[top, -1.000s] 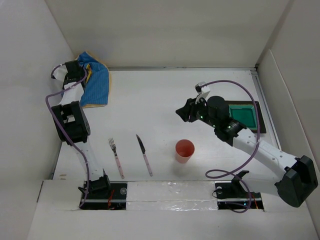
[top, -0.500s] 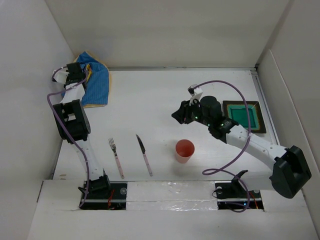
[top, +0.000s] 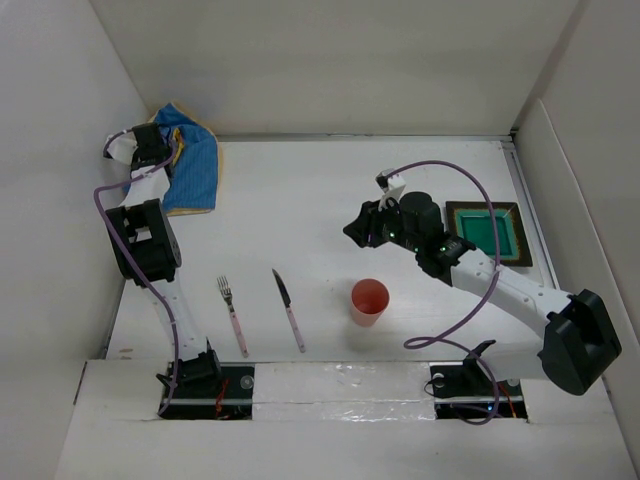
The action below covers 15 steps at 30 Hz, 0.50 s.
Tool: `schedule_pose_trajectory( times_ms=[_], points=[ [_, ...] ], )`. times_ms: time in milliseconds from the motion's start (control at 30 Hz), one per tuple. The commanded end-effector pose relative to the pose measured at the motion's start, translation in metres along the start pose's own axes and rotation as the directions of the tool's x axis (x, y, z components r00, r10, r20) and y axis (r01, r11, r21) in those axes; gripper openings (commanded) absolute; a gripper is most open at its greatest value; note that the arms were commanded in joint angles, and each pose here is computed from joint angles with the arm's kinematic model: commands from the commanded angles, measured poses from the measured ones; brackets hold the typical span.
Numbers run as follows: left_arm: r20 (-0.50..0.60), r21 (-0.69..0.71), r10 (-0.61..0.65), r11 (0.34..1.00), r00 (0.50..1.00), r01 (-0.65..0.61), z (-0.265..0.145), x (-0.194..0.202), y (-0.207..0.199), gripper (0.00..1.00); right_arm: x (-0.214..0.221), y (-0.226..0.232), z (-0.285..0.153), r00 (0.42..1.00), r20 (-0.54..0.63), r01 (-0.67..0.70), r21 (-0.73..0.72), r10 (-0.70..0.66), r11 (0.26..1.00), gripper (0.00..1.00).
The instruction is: Set the dinner table for one person
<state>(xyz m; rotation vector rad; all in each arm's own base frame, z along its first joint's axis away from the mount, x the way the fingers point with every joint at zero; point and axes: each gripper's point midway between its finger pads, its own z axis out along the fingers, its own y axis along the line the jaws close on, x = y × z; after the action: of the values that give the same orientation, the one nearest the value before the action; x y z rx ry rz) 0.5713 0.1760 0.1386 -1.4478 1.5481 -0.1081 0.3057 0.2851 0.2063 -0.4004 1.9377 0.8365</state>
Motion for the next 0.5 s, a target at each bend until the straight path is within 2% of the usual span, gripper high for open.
schedule_pose_trajectory(
  times_ms=[0, 33, 100, 233, 467],
  points=[
    [0.045, 0.233, 0.01, 0.972, 0.999, -0.021, -0.034, -0.033, -0.073, 0.0, -0.029, 0.007, -0.003, 0.995, 0.097, 0.01, -0.012, -0.009, 1.0, 0.47],
    [0.046, 0.336, 0.037, 0.94, 0.998, -0.05, -0.064, -0.033, -0.108, 0.0, -0.034, 0.009, 0.0, 0.994, 0.109, 0.004, -0.022, -0.002, 1.0, 0.48],
    [0.067, 0.398, 0.052, 0.915, 0.996, -0.074, -0.083, -0.04, -0.13, 0.0, -0.037, 0.01, 0.004, 0.994, 0.112, 0.002, -0.027, 0.001, 1.0, 0.5],
    [0.04, 0.586, 0.088, 0.804, 0.995, -0.095, -0.149, -0.041, -0.188, 0.0, -0.046, 0.013, 0.014, 0.993, 0.117, 0.0, -0.036, 0.004, 0.999, 0.52],
    [0.001, 0.776, 0.083, 0.628, 0.997, -0.053, -0.242, -0.064, -0.231, 0.0, -0.077, 0.02, 0.026, 0.991, 0.135, 0.006, -0.046, 0.0, 0.999, 0.6]
  ],
)
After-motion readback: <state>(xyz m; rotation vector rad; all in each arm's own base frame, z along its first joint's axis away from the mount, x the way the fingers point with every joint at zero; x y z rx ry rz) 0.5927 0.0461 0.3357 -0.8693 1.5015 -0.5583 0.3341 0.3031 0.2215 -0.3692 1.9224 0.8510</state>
